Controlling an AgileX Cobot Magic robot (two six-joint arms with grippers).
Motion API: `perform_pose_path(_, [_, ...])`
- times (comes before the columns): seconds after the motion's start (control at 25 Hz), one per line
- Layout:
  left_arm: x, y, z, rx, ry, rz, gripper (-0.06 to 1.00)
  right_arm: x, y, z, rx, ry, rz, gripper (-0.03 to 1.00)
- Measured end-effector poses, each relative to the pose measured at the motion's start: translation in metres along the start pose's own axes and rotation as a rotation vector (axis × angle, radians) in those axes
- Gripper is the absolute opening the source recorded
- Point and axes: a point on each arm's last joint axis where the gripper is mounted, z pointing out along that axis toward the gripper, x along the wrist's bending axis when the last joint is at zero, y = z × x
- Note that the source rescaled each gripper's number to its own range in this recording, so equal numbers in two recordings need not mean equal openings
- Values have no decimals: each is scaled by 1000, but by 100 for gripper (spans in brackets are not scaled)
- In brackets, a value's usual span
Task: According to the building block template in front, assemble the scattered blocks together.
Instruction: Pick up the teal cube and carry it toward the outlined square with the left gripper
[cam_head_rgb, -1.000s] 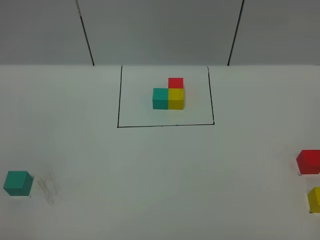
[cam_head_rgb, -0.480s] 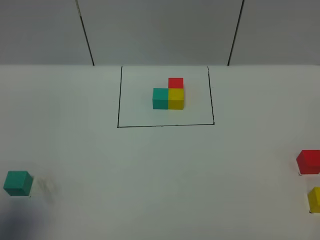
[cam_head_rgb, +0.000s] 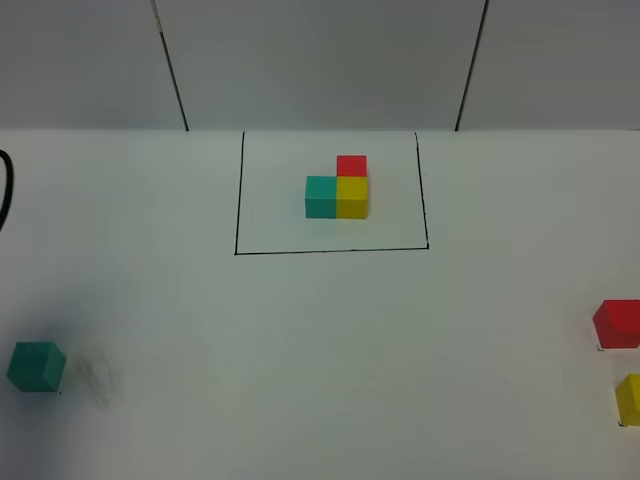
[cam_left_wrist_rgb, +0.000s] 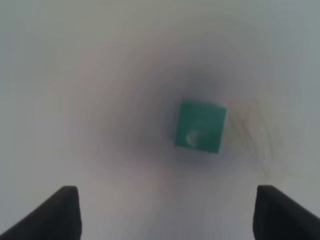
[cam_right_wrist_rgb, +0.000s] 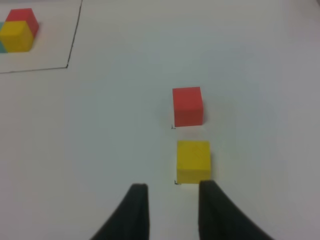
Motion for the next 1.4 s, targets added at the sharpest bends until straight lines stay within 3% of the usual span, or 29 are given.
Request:
perform_pose_path(0.52, [-13, 21, 80, 120, 1, 57, 72, 0, 0, 0, 0, 0, 0, 0])
perform_pose_path(0.92, [-18, 19, 107, 197, -11, 65, 72, 0, 0, 0, 0, 0, 0, 0])
perform_pose_path(1.4, [-19, 11, 123, 206, -20, 65, 72, 0, 0, 0, 0, 0, 0, 0])
